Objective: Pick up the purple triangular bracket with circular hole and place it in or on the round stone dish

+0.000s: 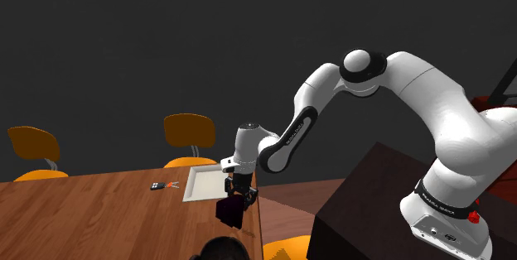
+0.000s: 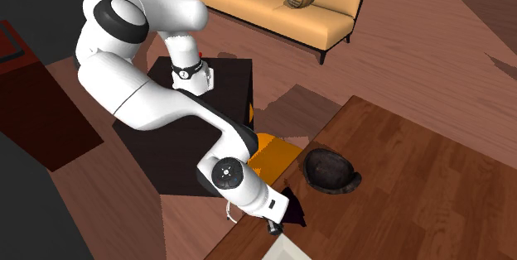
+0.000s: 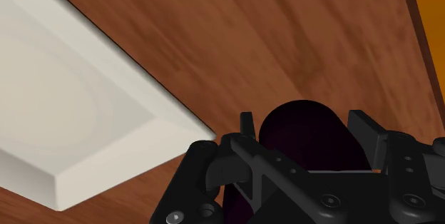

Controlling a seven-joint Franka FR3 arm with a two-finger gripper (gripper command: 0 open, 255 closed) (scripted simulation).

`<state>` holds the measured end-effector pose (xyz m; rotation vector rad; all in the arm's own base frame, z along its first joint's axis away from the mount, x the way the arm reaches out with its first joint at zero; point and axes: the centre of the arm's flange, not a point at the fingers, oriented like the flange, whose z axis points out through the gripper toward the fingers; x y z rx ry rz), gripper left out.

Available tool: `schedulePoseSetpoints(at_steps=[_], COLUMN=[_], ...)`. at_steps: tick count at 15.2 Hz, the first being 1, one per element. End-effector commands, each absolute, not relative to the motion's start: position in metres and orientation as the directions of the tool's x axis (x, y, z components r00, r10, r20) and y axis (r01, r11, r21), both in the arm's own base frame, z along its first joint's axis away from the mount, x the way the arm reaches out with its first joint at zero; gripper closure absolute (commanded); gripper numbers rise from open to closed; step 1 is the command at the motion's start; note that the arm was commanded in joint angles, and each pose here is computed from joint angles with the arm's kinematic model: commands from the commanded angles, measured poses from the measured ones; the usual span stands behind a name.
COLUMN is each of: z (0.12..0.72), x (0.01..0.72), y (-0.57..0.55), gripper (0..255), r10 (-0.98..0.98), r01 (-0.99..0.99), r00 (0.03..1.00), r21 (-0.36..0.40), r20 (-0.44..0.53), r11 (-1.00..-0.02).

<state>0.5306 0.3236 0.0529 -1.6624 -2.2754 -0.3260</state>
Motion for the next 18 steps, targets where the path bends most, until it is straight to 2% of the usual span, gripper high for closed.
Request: schedulePoseSetpoints(at_steps=[1, 5, 18], z=[0.053, 0.053, 0.122], x=[0.530, 0.530, 0.530], y=[0.324, 0.324, 0.324], gripper=[255, 255, 255], r10=[0.884, 0.884, 0.884], r01=[0.953, 0.953, 0.953], r00=[-0.283, -0.283, -0.283], r21=[0.004, 0.004, 0.004], r20=[0.373, 0.373, 0.373], r11=[0.304, 0.304, 0.304])
